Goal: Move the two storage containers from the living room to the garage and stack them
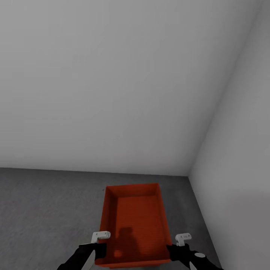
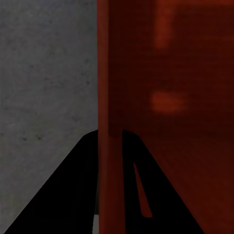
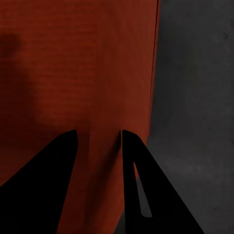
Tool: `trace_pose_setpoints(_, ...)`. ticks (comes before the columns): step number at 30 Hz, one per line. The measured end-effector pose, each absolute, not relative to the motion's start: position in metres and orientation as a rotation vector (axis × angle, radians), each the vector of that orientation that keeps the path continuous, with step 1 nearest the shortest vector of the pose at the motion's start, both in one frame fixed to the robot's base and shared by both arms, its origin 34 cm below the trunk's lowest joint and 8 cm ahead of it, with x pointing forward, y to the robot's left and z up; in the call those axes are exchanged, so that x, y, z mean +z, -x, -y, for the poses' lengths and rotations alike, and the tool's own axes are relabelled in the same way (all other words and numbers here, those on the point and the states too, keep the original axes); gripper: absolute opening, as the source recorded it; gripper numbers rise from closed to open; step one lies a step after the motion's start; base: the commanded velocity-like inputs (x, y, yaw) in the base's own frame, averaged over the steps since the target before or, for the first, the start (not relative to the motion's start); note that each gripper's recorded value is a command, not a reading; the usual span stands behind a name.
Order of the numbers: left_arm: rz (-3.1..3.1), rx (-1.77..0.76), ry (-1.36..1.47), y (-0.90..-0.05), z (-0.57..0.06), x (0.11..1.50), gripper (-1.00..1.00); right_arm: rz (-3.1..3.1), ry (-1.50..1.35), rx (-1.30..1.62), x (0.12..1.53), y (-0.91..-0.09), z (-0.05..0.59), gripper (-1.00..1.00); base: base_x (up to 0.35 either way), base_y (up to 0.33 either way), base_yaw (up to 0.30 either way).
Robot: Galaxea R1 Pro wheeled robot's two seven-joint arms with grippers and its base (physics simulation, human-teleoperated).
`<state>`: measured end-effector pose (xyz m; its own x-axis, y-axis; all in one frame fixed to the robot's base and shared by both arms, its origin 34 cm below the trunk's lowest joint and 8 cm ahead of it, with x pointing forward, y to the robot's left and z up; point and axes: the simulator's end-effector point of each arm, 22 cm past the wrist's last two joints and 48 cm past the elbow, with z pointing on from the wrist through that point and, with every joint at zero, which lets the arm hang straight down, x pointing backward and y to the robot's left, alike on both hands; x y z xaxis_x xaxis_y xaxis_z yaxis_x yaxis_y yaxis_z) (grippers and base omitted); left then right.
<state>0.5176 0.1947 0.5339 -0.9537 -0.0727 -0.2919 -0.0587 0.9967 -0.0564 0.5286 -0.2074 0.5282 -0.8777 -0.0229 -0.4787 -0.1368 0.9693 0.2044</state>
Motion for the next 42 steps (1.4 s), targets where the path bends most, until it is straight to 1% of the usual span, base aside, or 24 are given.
trace_pose_setpoints(11,-2.841,-0.068,0.096,-0.518,-0.195,0.534,-1.00,-2.627,0.114,0.319,0.528,-0.529,0.207,-1.00,0.001,0.000,0.000)
trace_pose_setpoints(19,-2.841,-0.068,0.095,-0.518,-0.195,0.534,-1.00,-2.627,0.113,0.319,0.528,-0.529,0.207,-1.00,0.125,0.000,0.000)
trace_pose_setpoints(42,-2.841,-0.069,0.096,-0.517,-0.195,0.523,-1.00,-2.627,0.114,0.318,0.517,-0.528,0.207,-1.00,0.003,0.000,0.000)
